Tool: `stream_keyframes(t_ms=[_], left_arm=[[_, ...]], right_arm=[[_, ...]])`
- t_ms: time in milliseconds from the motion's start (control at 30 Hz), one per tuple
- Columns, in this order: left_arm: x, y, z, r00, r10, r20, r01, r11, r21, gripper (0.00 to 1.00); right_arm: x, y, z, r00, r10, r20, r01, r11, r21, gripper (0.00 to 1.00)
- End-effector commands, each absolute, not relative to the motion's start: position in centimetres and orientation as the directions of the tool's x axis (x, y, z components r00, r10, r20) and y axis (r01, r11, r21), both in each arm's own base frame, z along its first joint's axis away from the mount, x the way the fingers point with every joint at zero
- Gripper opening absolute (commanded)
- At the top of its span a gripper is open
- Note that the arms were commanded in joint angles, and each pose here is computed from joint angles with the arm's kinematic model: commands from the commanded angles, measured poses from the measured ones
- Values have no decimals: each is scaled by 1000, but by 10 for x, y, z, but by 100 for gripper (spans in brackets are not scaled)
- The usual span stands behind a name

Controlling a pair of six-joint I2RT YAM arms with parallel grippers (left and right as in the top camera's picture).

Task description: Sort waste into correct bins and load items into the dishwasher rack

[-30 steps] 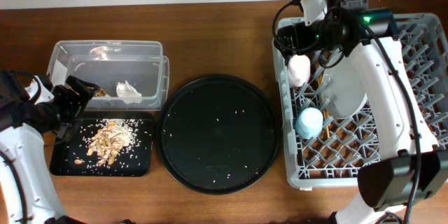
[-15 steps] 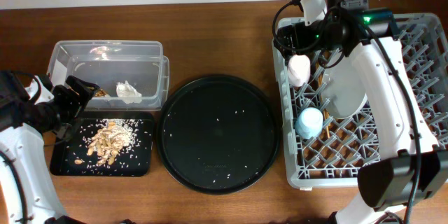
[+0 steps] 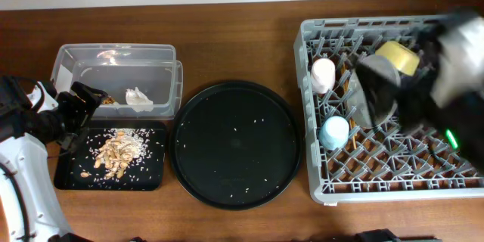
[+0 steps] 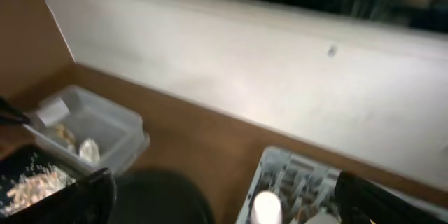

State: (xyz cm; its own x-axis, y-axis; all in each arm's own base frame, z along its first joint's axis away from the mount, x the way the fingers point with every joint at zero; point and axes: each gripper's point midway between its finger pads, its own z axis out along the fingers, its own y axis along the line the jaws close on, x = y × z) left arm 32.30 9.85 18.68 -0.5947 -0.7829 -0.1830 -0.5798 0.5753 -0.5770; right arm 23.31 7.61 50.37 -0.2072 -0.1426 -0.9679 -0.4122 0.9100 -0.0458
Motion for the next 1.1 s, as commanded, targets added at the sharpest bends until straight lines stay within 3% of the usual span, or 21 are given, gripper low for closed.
stream_keyframes(t_ms=[0, 133, 267, 400, 567, 733, 867, 1067], left_arm=[[322, 99, 190, -591, -784, -193, -576, 577, -579, 100], [322, 99, 190, -591, -784, -193, -576, 577, -579, 99], [322, 99, 190, -591, -784, -192, -577, 577, -579, 99], [322, 99, 190, -591, -784, -193, -576, 577, -579, 99], [322, 99, 190, -591, -784, -193, -576, 577, -579, 99], [322, 99, 190, -591, -784, -193, -576, 577, -579, 99], [322, 99, 190, -591, -784, -193, -576, 577, -579, 99], [322, 99, 190, -591, -784, -193, -576, 577, -579, 99]], right_arm=[[154, 69, 517, -112, -131, -985, -419, 905, -73, 98], [53, 46, 492, -24, -123, -992, -348, 931, -107, 98], [34, 42, 441, -42, -124, -991, -323, 941, -104, 98], [74, 44, 380, -80, -125, -989, -303, 948, -96, 98], [151, 49, 347, 110, -111, -988, -279, 950, -138, 98], [201, 52, 305, 262, -93, -961, -255, 953, -162, 98], [230, 37, 251, 204, 30, -979, -199, 980, -11, 98], [244, 21, 202, 103, 33, -994, -109, 994, 22, 98]])
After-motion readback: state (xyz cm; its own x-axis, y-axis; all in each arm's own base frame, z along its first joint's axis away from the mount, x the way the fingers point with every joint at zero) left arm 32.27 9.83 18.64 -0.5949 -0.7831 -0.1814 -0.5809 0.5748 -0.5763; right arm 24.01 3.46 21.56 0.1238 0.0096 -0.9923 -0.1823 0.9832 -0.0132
